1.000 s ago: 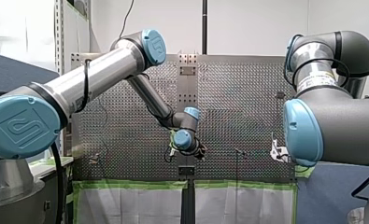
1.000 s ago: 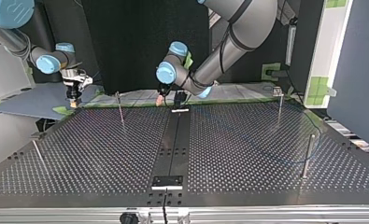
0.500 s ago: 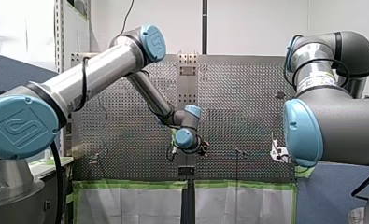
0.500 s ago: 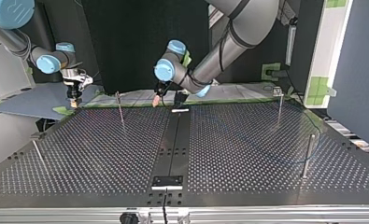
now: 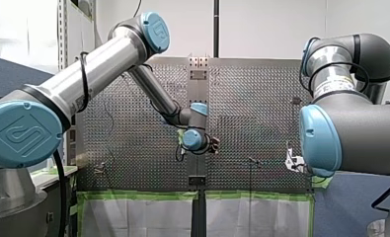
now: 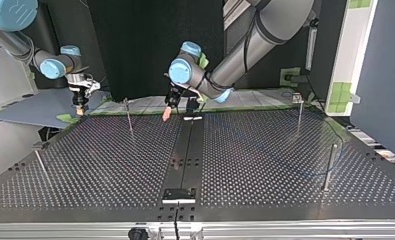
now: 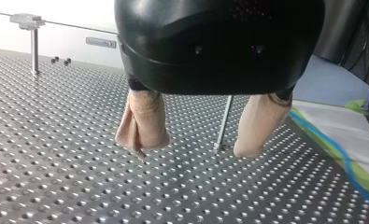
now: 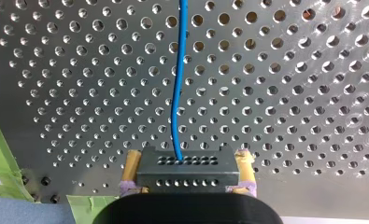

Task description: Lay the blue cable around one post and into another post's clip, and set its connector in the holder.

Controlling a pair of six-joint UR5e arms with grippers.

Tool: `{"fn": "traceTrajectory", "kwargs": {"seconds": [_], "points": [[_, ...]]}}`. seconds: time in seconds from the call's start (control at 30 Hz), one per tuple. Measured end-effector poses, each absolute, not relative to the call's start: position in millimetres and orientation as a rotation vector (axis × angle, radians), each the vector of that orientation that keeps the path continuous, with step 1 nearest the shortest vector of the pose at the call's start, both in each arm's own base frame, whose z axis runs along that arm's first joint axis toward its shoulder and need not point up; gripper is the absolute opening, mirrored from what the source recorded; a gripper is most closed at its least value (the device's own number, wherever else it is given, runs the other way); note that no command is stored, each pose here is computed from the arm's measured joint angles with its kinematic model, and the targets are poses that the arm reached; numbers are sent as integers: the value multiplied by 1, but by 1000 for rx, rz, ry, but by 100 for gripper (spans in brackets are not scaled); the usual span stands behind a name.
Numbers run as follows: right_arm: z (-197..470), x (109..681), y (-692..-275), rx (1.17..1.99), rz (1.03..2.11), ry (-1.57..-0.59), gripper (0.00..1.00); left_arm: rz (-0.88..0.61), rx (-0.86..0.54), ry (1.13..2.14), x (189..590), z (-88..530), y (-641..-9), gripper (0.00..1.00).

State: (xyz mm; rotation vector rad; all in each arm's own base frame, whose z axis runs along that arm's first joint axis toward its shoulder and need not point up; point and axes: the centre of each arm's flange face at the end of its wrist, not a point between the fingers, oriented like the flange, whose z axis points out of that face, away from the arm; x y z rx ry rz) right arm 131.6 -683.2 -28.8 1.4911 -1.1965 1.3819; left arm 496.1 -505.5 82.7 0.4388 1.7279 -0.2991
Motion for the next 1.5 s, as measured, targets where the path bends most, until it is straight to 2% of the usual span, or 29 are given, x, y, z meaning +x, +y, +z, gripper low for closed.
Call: {"fn": "traceTrajectory", "kwargs": {"seconds": [0.3, 0.73, 1.5], "points": [[-30, 133, -683, 1494, 1382, -1197, 0, -310, 449, 1682, 497, 100, -510, 100], [-33, 134, -682, 1497, 1382, -1198, 0, -420, 432, 1618, 499, 107, -522, 100], [-35, 135, -681, 1498, 1385, -1198, 0, -452, 434, 1597, 499, 110, -526, 100]]}}
